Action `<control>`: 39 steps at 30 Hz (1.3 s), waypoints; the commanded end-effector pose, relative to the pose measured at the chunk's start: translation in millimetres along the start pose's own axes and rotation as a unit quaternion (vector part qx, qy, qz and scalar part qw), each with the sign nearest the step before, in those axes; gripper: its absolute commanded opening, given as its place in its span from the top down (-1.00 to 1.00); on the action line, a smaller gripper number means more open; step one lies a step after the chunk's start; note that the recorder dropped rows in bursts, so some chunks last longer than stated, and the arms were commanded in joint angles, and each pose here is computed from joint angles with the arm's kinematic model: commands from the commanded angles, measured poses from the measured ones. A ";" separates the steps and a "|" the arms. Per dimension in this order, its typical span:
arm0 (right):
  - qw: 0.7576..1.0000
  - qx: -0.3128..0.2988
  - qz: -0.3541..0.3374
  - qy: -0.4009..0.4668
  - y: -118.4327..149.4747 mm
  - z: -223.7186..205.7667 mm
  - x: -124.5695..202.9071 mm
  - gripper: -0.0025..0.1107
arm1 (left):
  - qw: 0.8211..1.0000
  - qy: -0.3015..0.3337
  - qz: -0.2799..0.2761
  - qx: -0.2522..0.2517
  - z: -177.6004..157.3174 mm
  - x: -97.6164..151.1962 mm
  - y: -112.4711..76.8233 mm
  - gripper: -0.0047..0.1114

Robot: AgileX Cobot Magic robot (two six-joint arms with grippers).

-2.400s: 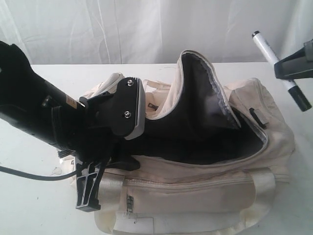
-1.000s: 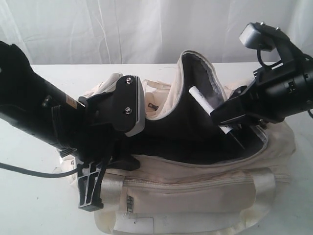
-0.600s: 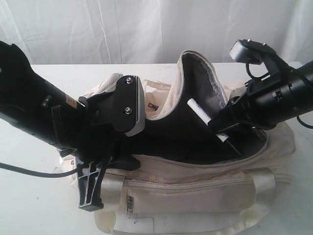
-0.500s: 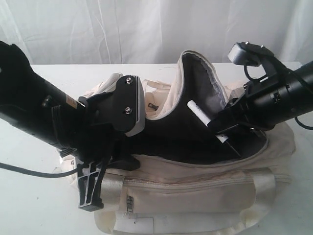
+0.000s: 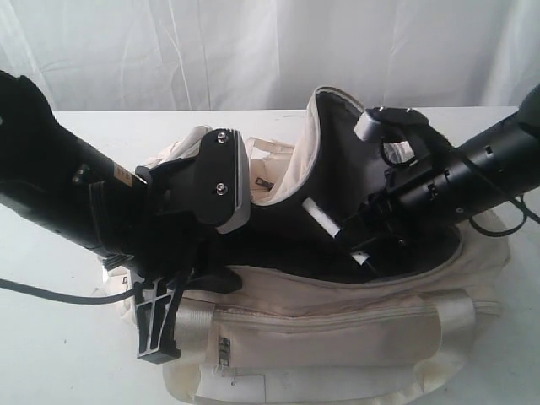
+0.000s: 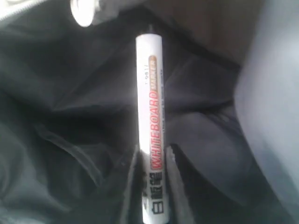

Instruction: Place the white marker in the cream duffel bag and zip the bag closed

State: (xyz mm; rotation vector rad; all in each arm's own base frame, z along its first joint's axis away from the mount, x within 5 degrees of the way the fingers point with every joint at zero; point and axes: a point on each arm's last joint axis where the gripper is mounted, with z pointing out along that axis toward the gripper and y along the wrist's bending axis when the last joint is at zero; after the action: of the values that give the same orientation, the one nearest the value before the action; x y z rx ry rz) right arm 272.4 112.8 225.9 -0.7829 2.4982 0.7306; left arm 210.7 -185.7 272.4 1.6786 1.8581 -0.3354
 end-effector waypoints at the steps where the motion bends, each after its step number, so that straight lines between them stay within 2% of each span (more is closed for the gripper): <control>1: 1.000 -0.008 -0.017 0.009 4.4 9.5 1.1 0.78 | 1.000 0.000 -0.014 0.014 -0.1 0.3 -4.5 0.92; 3: 1.000 -0.013 -0.019 0.013 6.4 10.8 1.4 0.71 | 1.000 0.001 -0.014 0.016 -0.1 0.4 -4.8 0.92; 6: 1.000 -0.017 -0.017 0.016 7.7 11.0 1.8 0.49 | 1.000 0.002 -0.014 0.017 -0.1 0.5 -5.0 0.92; 7: 0.999 -0.026 -0.012 0.019 9.3 11.0 2.5 0.34 | 1.000 0.002 -0.014 0.018 -0.1 0.6 -5.2 0.92; 9: 0.999 -0.044 -0.001 0.024 13.3 9.5 3.3 0.22 | 1.000 0.002 -0.014 0.018 -0.1 0.6 -5.2 0.92; 11: 0.998 -0.055 -0.007 0.001 25.3 -7.0 -0.1 0.21 | 1.000 0.002 -0.014 0.018 -0.1 0.6 -5.2 0.92; 16: 0.993 -0.029 0.010 -0.118 65.4 -77.7 -4.8 0.21 | 1.000 -0.004 -0.022 0.009 -0.1 -0.5 -3.5 0.92; 24: 0.992 -0.036 0.032 -0.113 69.9 -82.6 -1.8 0.21 | 0.999 -0.024 -0.039 0.007 -0.9 -4.3 -3.3 0.91; 27: 0.992 -0.034 0.032 -0.115 69.5 -82.7 -2.3 0.21 | 0.998 -0.037 -0.045 -0.003 -3.6 -6.8 -2.1 0.71; 31: 0.993 -0.024 0.023 -0.116 67.8 -82.6 -2.3 0.21 | 0.998 -0.044 -0.050 -0.016 -4.0 -8.1 0.5 0.27; 34: 0.995 -0.005 0.006 -0.104 64.8 -82.0 -0.1 0.21 | 0.992 -0.086 -0.091 -0.030 -7.7 -16.9 4.3 -0.05; 39: 0.995 0.015 -0.007 -0.101 61.5 -81.9 0.5 0.21 | 0.984 -0.136 -0.079 -0.082 -33.9 -34.6 13.1 -0.05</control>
State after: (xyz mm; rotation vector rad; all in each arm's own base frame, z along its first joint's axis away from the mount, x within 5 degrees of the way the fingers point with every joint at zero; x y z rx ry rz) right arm 215.4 109.4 311.3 -0.6692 2.3230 0.7673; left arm 217.5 -193.3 297.2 1.3949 1.8334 -0.4309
